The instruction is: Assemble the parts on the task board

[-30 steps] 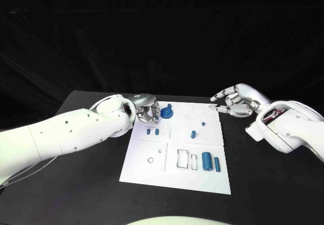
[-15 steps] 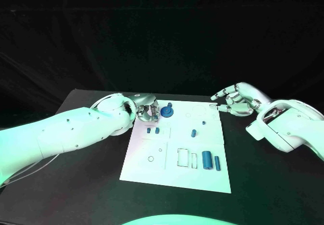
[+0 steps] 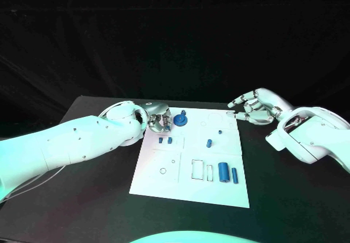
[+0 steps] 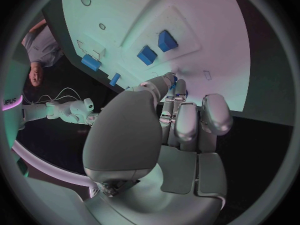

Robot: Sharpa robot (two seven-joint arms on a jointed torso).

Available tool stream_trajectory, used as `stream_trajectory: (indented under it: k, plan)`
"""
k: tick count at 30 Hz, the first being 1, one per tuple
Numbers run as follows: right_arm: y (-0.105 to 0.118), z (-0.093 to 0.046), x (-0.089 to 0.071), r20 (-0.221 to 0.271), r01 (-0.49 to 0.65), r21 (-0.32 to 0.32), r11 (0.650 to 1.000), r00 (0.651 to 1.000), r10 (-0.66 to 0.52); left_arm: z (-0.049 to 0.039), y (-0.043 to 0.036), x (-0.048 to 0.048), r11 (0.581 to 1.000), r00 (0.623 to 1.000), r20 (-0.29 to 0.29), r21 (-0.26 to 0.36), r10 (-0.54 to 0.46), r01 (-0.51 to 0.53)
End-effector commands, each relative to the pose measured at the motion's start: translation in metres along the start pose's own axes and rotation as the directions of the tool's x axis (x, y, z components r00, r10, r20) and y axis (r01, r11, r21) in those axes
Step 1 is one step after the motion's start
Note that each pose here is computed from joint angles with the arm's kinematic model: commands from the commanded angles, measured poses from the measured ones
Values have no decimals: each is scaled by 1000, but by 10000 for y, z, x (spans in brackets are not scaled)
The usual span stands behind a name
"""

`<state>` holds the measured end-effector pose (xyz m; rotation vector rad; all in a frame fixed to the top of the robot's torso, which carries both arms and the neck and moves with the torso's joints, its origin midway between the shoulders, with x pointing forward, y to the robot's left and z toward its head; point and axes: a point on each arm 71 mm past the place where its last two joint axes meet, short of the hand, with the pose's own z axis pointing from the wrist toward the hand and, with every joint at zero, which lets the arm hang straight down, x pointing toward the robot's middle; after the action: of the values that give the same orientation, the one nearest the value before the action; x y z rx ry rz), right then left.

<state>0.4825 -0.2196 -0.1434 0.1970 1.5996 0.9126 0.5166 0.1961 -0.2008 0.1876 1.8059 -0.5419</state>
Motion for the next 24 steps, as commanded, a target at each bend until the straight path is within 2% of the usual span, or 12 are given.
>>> stream_trajectory:
  k: [1, 24]
  plan:
    - [5, 1, 5, -4, 5, -6, 1000, 1000, -5, 7, -13, 41, 1000, 999, -34, 3, -1, 1]
    - [-1, -2, 0, -2, 6, -5, 1000, 1000, -6, 0, 11, 80, 1000, 998, -55, -4, 0, 0]
